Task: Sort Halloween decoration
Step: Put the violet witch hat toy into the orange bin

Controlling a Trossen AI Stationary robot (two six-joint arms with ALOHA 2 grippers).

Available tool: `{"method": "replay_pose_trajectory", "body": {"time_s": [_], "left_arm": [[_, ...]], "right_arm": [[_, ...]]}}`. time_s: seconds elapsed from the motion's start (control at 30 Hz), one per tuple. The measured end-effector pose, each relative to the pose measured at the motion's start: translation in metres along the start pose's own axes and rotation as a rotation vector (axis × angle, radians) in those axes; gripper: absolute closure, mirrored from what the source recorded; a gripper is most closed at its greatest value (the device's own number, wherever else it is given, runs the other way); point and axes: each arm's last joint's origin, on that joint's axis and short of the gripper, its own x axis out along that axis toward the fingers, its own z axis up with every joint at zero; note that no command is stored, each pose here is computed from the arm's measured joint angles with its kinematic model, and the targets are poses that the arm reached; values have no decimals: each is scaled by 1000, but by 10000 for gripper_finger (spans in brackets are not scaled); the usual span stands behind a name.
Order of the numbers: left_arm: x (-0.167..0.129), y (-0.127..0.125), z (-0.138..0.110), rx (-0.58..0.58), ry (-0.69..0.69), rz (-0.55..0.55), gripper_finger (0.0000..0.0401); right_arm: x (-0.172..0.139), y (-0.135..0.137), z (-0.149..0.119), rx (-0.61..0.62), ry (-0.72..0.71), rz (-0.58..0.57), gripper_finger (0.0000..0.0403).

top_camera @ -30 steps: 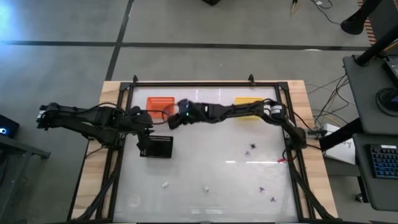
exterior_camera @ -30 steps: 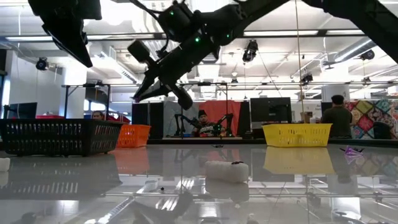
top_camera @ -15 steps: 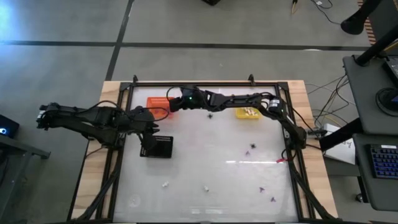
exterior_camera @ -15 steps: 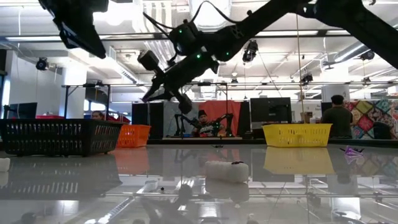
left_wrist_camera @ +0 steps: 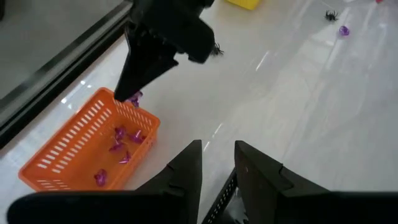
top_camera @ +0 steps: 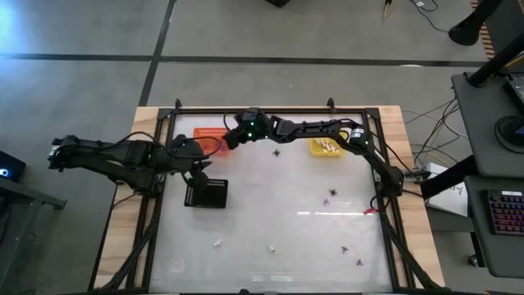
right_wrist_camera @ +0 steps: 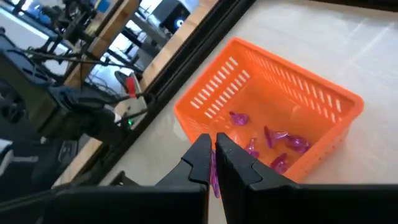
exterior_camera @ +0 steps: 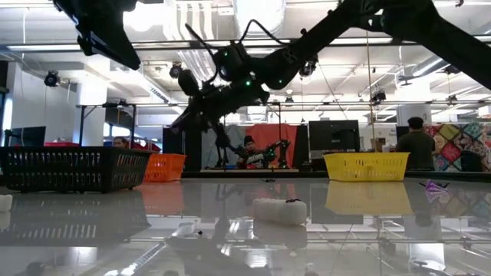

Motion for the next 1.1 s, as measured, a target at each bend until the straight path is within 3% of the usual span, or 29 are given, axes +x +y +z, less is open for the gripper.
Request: {"method": "replay_pose_trajectory", "body": {"time_s": [0.5,0.8,1.1], "left_arm": [[0,0,1,-14,-6,2,324],[0,1,2,-16,-22,23,324],[0,1,2,-16,-22,23,324]], "right_arm": [[5,-5,-1,-96,12,73,394],[3,0,12,25,-190,46,394],[4,0,8,35,-160,25,394]]}}
